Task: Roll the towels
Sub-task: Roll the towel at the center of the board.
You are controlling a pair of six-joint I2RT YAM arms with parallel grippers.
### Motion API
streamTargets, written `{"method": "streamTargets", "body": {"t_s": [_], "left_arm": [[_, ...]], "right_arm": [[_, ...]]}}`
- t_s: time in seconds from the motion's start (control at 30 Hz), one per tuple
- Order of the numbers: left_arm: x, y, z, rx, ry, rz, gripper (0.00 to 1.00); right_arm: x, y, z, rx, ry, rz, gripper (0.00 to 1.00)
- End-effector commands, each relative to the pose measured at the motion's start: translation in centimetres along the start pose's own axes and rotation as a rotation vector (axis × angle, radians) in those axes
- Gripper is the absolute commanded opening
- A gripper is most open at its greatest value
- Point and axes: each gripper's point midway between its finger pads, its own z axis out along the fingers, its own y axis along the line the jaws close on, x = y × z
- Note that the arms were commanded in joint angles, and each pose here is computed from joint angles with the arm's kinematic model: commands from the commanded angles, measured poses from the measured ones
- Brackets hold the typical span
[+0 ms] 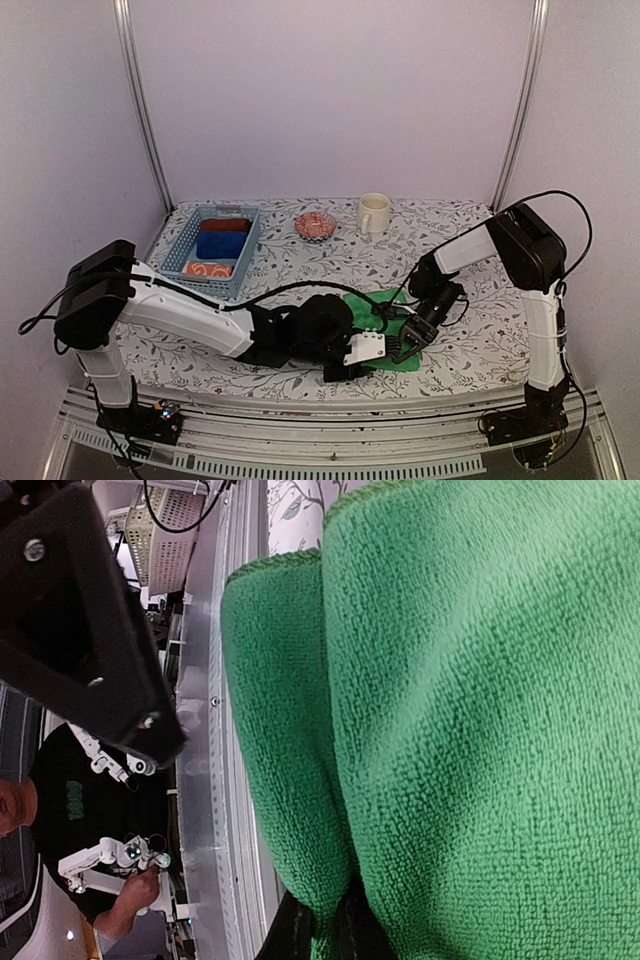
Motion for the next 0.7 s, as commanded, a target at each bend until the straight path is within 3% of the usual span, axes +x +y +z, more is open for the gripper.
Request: {"method": "streamTargets", "body": {"t_s": [0.0, 0.27, 0.37, 0.5, 0.57, 0.67], "left_arm": [[2.9, 0.4, 1.8, -0.033, 0.135, 0.16, 0.43], [6.4, 0.2, 4.6, -0.033, 0.222, 0.169, 0.38], [7.5, 0.4, 5.2, -0.044, 0.264, 0.17, 0.32], [7.6, 0.0, 5.1, -0.007, 0.298, 0.145, 0.16], [7.1, -0.8, 4.8, 0.056, 0.292, 0.106, 0.1], [7.0, -2.0, 4.2, 0.168, 0.314, 0.01, 0.06]], "right_arm": [[2.8, -2.4, 0.8, 0.058, 0.111, 0.045, 0.03], [2.9, -2.3, 0.9, 0.057, 0.106, 0.039, 0.04], [2.7, -1.9, 0.7, 0.051, 0.101, 0.032, 0.04], [1.5, 0.5, -1.3, 0.079, 0.069, -0.056, 0.17], [0.2, 2.3, -3.5, 0.151, 0.015, -0.144, 0.28], [-1.0, 4.2, -6.3, 0.3, -0.062, -0.248, 0.33]]}}
